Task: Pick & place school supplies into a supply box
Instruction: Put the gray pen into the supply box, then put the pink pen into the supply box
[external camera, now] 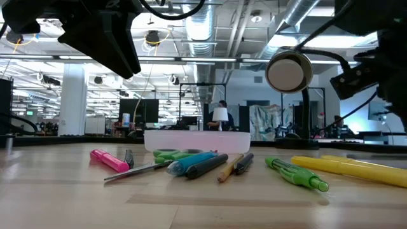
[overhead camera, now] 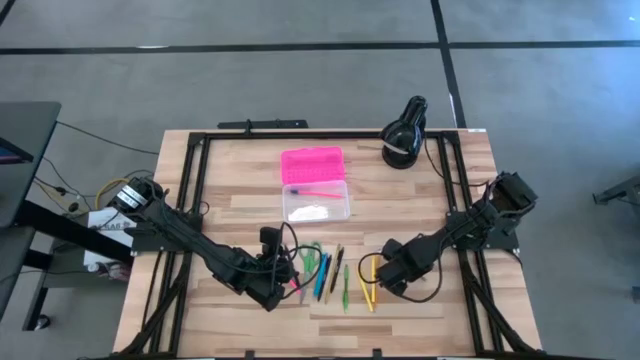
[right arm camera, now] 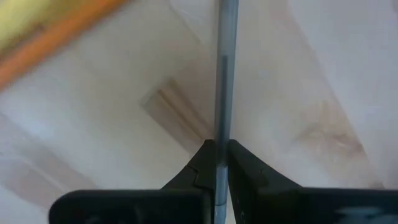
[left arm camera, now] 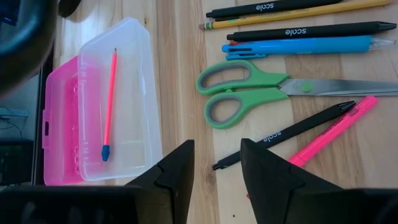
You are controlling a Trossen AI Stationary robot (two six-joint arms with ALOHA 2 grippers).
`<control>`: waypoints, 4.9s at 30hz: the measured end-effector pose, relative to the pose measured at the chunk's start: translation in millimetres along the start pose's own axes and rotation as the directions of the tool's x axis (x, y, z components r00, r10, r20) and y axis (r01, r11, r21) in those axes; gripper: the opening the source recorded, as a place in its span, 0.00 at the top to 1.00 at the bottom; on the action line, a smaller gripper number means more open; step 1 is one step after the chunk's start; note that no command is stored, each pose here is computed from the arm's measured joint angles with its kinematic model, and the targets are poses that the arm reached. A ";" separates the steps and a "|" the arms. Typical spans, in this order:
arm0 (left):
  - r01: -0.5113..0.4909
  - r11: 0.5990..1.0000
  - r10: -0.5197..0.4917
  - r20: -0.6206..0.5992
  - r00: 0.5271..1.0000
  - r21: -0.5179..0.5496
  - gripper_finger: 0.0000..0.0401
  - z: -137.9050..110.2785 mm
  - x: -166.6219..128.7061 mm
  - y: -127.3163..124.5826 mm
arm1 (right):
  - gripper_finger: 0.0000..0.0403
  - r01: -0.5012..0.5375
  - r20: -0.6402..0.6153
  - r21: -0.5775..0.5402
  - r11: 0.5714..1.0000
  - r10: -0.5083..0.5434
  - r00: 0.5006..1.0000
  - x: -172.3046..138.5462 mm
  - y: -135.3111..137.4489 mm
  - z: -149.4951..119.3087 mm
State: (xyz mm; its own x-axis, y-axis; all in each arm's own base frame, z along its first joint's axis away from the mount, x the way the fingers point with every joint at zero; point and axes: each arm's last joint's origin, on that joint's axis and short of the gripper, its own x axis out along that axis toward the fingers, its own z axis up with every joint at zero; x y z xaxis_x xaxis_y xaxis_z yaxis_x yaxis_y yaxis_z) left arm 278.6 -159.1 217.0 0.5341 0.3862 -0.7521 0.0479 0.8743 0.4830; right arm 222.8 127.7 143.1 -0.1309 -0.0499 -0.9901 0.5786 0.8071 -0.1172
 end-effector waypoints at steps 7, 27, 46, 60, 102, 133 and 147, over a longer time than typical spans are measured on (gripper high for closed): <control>-0.001 1.000 0.001 0.000 1.000 0.001 0.69 -0.1 0.0 0.0 | 0.97 0.022 -0.004 -0.031 0.999 -0.023 1.000 -11.0 -1.0 5.6; 0.004 0.998 -0.004 -0.004 1.000 -0.057 0.69 -0.9 -0.9 -1.1 | 0.97 0.119 0.469 -0.356 0.927 0.068 0.881 -65.6 -22.2 120.5; -0.015 0.998 0.014 -0.016 1.000 -0.064 0.69 -10.3 -12.8 -13.4 | 0.97 0.014 0.604 -0.474 0.880 0.314 0.733 -78.7 -74.5 194.9; -0.018 0.997 0.017 -0.020 1.000 -0.077 0.69 -10.8 -12.8 -13.2 | 0.97 0.008 0.645 -0.492 0.871 0.359 0.675 -61.2 -80.7 228.9; 0.232 0.960 -0.235 -0.002 0.972 0.155 0.69 -36.1 40.7 -24.1 | 0.64 0.113 0.512 -0.767 0.631 0.497 0.700 -118.2 -10.5 143.4; 0.488 0.864 -0.490 -0.014 0.871 0.125 0.69 -41.4 86.2 -7.1 | 0.67 0.172 0.714 -0.682 0.711 0.597 0.367 -105.1 -7.1 -33.6; 0.567 0.824 -0.566 -0.073 0.821 -0.008 0.69 -46.3 89.5 -1.7 | 0.68 0.156 0.723 -0.675 0.721 0.603 0.337 -104.4 -1.9 -56.1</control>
State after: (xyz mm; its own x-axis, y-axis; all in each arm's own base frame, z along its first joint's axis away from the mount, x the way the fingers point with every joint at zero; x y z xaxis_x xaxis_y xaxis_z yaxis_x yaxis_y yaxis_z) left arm 287.3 -112.5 128.1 0.3494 -0.1563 -0.9238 0.3360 0.9413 -0.0322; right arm 190.2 164.4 251.0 0.8870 0.0450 -0.4596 -0.1463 0.9713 -0.1873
